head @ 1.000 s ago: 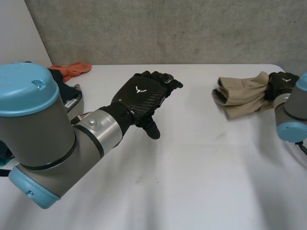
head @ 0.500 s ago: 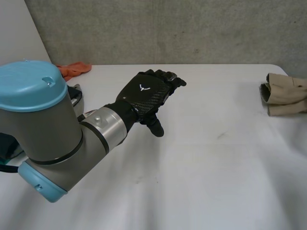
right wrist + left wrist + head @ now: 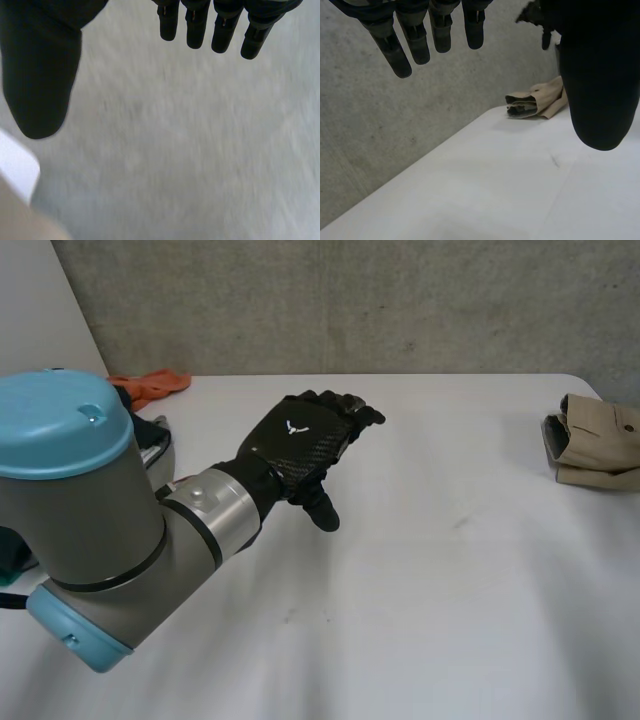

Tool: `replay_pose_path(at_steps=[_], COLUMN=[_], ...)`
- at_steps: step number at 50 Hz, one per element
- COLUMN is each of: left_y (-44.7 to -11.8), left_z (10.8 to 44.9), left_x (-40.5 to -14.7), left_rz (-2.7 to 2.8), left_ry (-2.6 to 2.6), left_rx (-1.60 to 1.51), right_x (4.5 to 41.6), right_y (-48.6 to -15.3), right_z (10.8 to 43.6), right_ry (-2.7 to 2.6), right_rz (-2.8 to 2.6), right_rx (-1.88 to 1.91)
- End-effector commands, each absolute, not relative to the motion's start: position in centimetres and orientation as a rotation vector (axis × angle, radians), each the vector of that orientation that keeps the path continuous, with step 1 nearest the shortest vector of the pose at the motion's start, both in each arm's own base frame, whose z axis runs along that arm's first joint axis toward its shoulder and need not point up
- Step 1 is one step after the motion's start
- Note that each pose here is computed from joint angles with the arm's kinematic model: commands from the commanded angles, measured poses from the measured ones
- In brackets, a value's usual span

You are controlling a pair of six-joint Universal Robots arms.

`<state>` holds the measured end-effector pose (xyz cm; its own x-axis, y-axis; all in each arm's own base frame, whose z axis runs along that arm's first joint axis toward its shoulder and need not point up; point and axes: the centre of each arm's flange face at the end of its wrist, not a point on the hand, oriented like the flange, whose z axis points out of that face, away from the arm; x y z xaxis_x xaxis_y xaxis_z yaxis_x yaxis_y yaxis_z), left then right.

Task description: Fold the laundry.

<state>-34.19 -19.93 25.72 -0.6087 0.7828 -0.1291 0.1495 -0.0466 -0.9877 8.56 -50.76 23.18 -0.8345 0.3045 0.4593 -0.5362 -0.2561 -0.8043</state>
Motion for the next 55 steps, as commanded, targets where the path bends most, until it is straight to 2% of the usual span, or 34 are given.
replay_pose_path(at_steps=[1, 4, 5, 7, 8, 10, 11, 13, 15, 18, 23, 27, 33, 37, 40, 41, 42, 45, 46, 49, 50, 52, 55], left_y=[-20.5, -23.0, -24.3, -25.5, -26.4, -28.5, -30.2, -31.9, -34.3, -36.7, -42.3, -44.4, -45.7, -45.9, -45.6, -45.4, -44.4, -42.5, -41.2, -39.0, -37.4, -35.6, -31.9], left_z=[28.0, 29.5, 30.3, 31.1, 31.5, 31.6, 31.3, 30.7, 29.2, 26.9, 21.7, 17.5, 16.0, 16.7, 18.1, 19.0, 21.3, 23.8, 25.2, 26.9, 28.1, 29.4, 30.4], left_x=[-32.8, -30.6, -29.4, -28.1, -27.2, -25.0, -23.2, -21.3, -18.7, -16.3, -10.0, -8.0, -7.6, -8.3, -9.7, -10.4, -11.9, -14.1, -15.6, -17.9, -19.8, -21.8, -25.7], left_rz=[1.813, 1.975, 2.06, 2.142, 2.194, 2.293, 2.365, 2.425, 2.481, 2.485, 2.488, 2.37, 2.348, 2.397, 2.472, 2.501, 2.553, 2.57, 2.567, 2.541, 2.517, 2.491, 2.368], left_ry=[-1.735, -1.775, -1.792, -1.803, -1.813, -1.868, -1.93, -2.005, -2.145, -2.295, -2.589, -2.712, -2.721, -2.652, -2.568, -2.524, -2.421, -2.287, -2.209, -2.097, -2.014, -1.925, -1.811], left_rx=[-0.924, -0.814, -0.746, -0.68, -0.65, -0.622, -0.631, -0.66, -0.746, -0.865, -1.057, -1.181, -1.171, -1.122, -1.025, -0.987, -0.912, -0.813, -0.753, -0.688, -0.661, -0.64, -0.621], right_x=[18.7, 20.8, 22.5, 23.8, 25.1, 26.0, 26.2, 26.3, 26.4, 26.1, 25.7, 25.4, 25.2, 24.9, 24.6, 24.5, 24.2, 23.9, 23.6, 23.2, 22.9, 22.7, 22.6], right_y=[-42.8, -40.3, -38.2, -36.3, -34.1, -30.9, -29.9, -28.3, -26.3, -24.7, -24.0, -23.9, -23.9, -24.5, -25.2, -25.4, -25.8, -26.4, -26.9, -27.4, -27.7, -27.8, -28.0], right_z=[25.5, 24.6, 23.4, 22.8, 22.5, 22.6, 22.5, 22.0, 21.0, 19.9, 18.6, 18.1, 17.5, 17.6, 18.0, 18.2, 18.8, 19.7, 20.2, 20.8, 21.4, 22.0, 22.6], right_ry=[-1.41, -1.475, -1.557, -1.638, -1.734, -1.889, -1.949, -2.079, -2.237, -2.327, -2.327, -2.325, -2.316, -2.28, -2.232, -2.212, -2.168, -2.11, -2.083, -2.065, -2.051, -2.047, -2.049], right_rz=[2.399, 2.444, 2.464, 2.471, 2.452, 2.384, 2.35, 2.256, 2.1, 1.953, 1.888, 1.879, 1.886, 1.906, 1.924, 1.935, 1.959, 1.989, 2.002, 2.015, 2.027, 2.04, 2.064], right_rx=[0.701, 0.834, 0.955, 1.059, 1.18, 1.331, 1.379, 1.446, 1.524, 1.593, 1.606, 1.591, 1.563, 1.5, 1.419, 1.393, 1.339, 1.25, 1.183, 1.088, 1.029, 0.985, 0.929])
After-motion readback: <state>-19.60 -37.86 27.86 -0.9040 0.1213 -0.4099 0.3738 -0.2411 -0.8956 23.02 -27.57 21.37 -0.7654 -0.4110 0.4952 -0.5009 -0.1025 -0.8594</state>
